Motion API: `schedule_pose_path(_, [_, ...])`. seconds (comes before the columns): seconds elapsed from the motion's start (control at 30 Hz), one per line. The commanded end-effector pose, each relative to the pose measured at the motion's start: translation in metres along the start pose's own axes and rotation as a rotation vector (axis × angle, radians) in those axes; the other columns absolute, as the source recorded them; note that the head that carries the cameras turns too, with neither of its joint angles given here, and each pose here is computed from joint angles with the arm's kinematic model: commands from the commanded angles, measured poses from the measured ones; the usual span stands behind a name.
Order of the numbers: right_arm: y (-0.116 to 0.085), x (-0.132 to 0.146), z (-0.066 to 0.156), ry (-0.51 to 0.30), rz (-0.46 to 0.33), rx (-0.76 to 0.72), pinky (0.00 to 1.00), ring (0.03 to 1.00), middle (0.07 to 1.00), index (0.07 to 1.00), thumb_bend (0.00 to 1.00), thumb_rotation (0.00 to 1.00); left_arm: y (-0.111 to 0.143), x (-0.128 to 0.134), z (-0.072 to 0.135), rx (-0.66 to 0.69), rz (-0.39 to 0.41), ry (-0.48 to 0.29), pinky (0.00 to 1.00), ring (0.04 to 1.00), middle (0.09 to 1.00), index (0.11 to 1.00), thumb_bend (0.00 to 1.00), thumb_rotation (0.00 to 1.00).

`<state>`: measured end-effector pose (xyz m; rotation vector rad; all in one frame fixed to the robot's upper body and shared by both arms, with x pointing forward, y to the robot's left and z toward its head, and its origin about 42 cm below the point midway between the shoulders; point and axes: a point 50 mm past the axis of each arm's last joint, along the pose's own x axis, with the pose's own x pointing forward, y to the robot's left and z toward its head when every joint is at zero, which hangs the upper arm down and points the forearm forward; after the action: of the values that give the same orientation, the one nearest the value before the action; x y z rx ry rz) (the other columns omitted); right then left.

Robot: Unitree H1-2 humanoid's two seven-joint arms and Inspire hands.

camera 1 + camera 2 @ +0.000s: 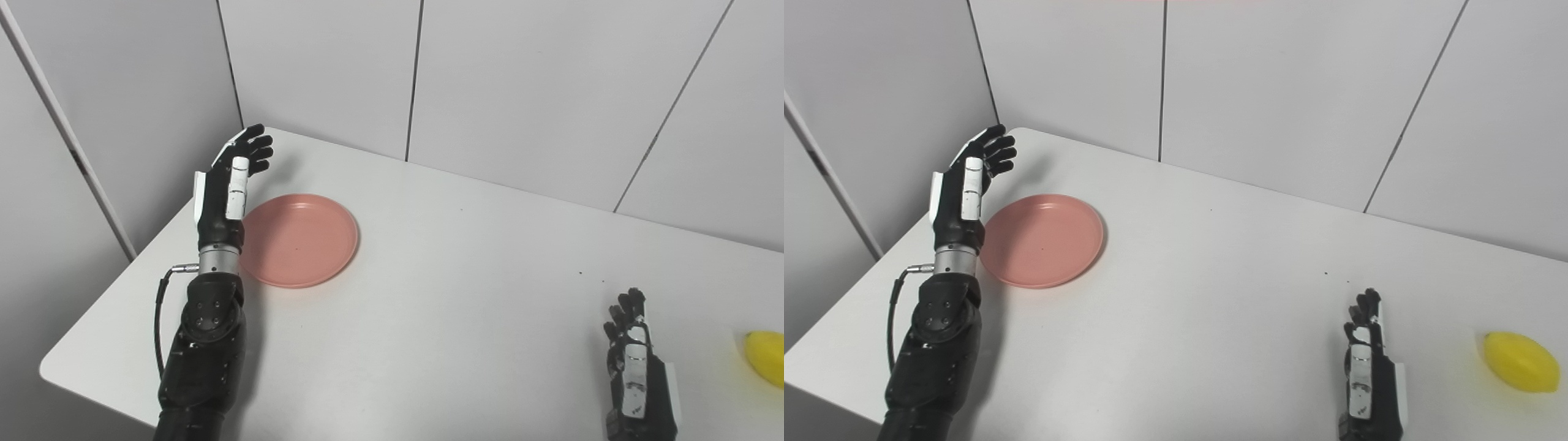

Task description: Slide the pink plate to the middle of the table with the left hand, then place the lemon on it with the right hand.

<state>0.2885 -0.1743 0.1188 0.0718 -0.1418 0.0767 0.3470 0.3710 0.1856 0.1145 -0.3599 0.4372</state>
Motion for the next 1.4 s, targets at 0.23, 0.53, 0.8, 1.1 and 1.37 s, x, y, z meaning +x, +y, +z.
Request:
schedule_pose_path(0.23, [-0.004, -0.006, -0.01, 0.0, 0.013, -0.002, 1.0, 1.0, 1.0, 1.0, 0.73, 1.0, 0.033, 0.026, 0.002, 0.029, 0.038, -0.017, 0.74, 0.744, 0.746, 0.74, 0.85, 1.0])
schedule_pose_path(0.53, [-0.003, -0.006, -0.01, -0.007, -0.002, 0.005, 1.0, 1.0, 1.0, 1.0, 0.73, 1.0, 0.048, 0.031, -0.021, 0.042, 0.028, 0.077, 0.75, 0.767, 0.773, 0.764, 0.84, 1.0])
schedule_pose_path(0.8, [-0.002, -0.008, -0.01, 0.001, -0.017, 0.005, 1.0, 1.0, 1.0, 1.0, 0.74, 1.0, 0.052, 0.021, -0.044, 0.029, -0.031, 0.146, 0.76, 0.795, 0.802, 0.797, 0.83, 1.0])
schedule_pose_path(1.1, [-0.003, -0.011, -0.01, 0.006, -0.021, 0.016, 1.0, 1.0, 1.0, 1.0, 0.73, 1.0, 0.034, 0.002, -0.056, 0.005, -0.073, 0.188, 0.89, 0.867, 0.846, 0.822, 0.77, 1.0])
schedule_pose_path(1.37, [-0.004, -0.01, -0.009, 0.012, -0.02, 0.004, 1.0, 1.0, 1.0, 1.0, 0.75, 1.0, 0.015, -0.01, -0.058, -0.064, -0.088, 0.19, 0.87, 0.851, 0.846, 0.834, 0.76, 1.0])
